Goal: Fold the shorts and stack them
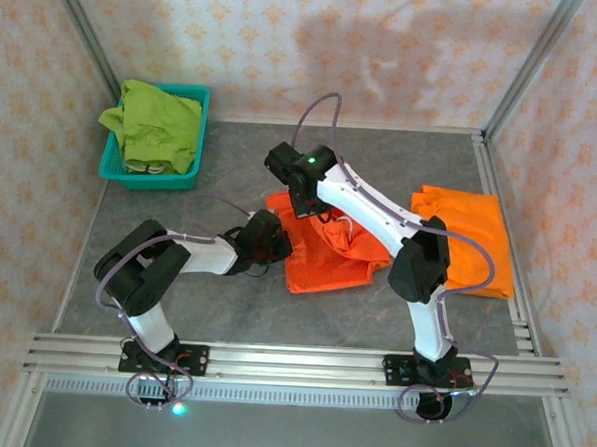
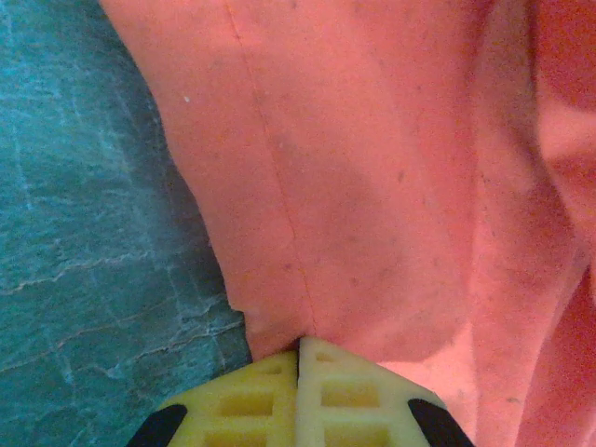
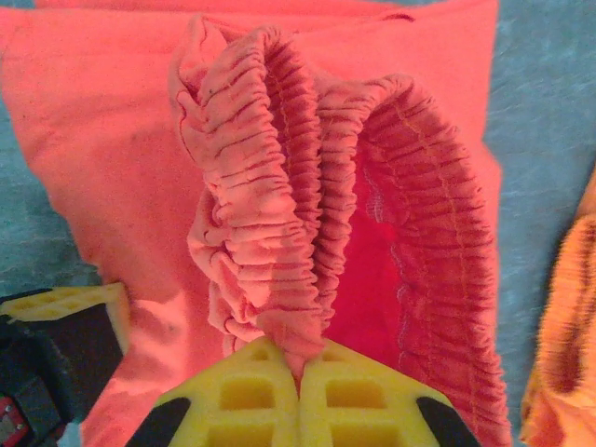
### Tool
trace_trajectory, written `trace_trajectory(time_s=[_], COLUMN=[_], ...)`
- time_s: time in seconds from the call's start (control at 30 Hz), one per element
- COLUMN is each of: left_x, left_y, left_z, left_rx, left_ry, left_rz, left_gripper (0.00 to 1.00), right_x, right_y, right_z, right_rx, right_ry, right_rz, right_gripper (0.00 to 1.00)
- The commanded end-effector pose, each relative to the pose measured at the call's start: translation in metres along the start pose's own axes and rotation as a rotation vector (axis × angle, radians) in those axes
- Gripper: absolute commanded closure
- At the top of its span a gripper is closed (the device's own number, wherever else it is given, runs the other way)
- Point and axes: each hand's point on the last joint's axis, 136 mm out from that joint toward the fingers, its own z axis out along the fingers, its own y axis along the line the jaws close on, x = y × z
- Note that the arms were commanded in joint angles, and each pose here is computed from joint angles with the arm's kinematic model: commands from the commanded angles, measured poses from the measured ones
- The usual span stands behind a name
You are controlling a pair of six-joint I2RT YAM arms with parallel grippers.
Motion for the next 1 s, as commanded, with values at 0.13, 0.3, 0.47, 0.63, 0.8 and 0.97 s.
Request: trace_trajectory(time_s=[0.13, 0.3, 0.47, 0.63, 0.8, 0.97], left_x=[-0.008, -0.026, -0.047, -0.064, -0.072, -0.081], left_y=[0.012, 0.017, 0.008, -0.026, -0.08, -0.127], left_z=[-0.028, -0.078, -0.144, -0.181, -0.172, -0.141], left_rx=[-0.023, -0.029, 0.015, 0.112, 0.298, 0.422], left_ry=[-0.117, -0.26, -0.404, -0.433, -0.342, -0.243], left_rz=[-0.037, -0.036, 0.004, 0.037, -0.002, -0.052], left_gripper=[0.77, 0.2, 0.03, 0.0, 0.0, 0.0], right_x=[0.001, -0.019, -0.025, -0.012, 0.003, 0.011], right_y=[0.044, 0.06, 0.028, -0.009, -0.048, -0.087], right_z=[0.01, -0.045, -0.098, -0.093, -0.062, -0.023], right_rx=[-0.191, -0.403, -0.499, -0.606, -0.624, -0.675], right_ry=[0.046, -0.038, -0.208, -0.285, -0.29, -0.246], right_rz=[0.055, 0.059, 0.12, 0.289, 0.481, 0.736], right_gripper=[0.77, 0.44, 0.12, 0.01, 0.0, 0.0])
